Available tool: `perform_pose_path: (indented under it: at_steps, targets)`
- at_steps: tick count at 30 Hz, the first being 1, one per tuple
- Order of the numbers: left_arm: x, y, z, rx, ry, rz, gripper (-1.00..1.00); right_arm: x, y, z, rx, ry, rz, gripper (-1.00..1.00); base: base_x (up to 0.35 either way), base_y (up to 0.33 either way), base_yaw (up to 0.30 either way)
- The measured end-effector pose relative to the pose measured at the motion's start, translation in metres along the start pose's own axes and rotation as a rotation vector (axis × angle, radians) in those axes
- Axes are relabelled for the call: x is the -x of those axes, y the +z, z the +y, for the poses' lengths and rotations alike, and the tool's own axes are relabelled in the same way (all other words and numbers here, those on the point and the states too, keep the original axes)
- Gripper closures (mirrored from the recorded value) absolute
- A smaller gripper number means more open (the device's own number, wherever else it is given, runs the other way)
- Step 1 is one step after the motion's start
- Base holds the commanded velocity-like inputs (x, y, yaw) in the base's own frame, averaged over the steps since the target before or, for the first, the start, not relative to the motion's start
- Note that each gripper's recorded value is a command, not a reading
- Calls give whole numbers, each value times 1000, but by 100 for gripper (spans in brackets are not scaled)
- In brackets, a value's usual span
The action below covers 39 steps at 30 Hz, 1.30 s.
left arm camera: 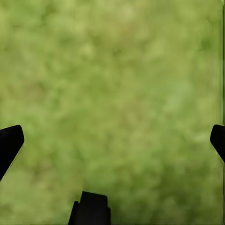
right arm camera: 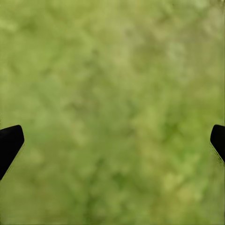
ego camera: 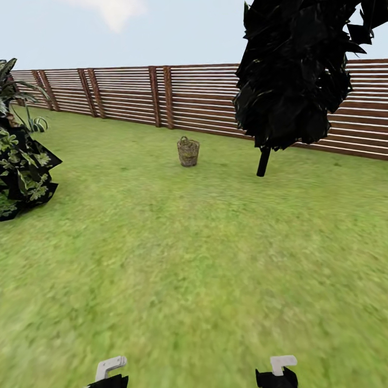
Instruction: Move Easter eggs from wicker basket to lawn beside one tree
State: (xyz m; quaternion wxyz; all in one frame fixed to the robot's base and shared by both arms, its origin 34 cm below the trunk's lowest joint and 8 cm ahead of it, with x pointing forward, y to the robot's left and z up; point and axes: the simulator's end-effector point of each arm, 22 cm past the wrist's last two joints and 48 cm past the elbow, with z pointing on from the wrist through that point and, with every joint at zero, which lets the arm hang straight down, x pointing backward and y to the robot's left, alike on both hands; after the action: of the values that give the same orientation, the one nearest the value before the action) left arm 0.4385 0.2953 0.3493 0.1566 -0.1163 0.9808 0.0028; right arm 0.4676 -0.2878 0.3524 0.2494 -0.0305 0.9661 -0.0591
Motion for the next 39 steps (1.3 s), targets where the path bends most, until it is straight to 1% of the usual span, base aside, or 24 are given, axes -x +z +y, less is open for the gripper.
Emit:
perform_pose_path:
  at_steps: [26, 39]
  targets:
    - [17, -44, -1, 4, 0, 12, -100, 24, -40, -5, 1, 4, 13, -100, 327, 1, 0]
    - [26, -66, -2, 5, -1, 12, -100, 38, -59, -9, 1, 4, 13, -100, 327, 80, 0]
